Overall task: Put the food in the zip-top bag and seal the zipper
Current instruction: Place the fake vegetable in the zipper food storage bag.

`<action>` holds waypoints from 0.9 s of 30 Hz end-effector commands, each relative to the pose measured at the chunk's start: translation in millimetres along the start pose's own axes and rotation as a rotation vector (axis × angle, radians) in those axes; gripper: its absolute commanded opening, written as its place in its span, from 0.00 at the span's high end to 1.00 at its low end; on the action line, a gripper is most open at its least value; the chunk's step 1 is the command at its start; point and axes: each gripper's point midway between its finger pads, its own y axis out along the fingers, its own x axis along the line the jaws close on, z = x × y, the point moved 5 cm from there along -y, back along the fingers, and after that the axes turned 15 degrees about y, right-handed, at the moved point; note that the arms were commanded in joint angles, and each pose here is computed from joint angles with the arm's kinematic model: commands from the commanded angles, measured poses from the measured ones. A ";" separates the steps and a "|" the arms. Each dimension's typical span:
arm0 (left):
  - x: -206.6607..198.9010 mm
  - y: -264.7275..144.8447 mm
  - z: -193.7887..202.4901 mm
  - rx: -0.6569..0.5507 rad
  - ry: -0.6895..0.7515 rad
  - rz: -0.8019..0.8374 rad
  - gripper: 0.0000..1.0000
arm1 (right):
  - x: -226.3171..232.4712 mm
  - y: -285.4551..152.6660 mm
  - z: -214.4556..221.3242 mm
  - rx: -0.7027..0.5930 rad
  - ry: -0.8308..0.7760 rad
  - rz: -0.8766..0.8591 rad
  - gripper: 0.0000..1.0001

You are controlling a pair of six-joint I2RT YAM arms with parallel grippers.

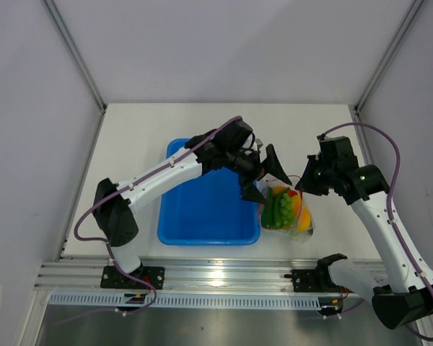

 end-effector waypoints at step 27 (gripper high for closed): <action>58.8 -4.7 2.0 -0.048 0.493 -0.377 0.11 | 13.1 -6.8 -14.8 0.017 0.009 -0.046 1.00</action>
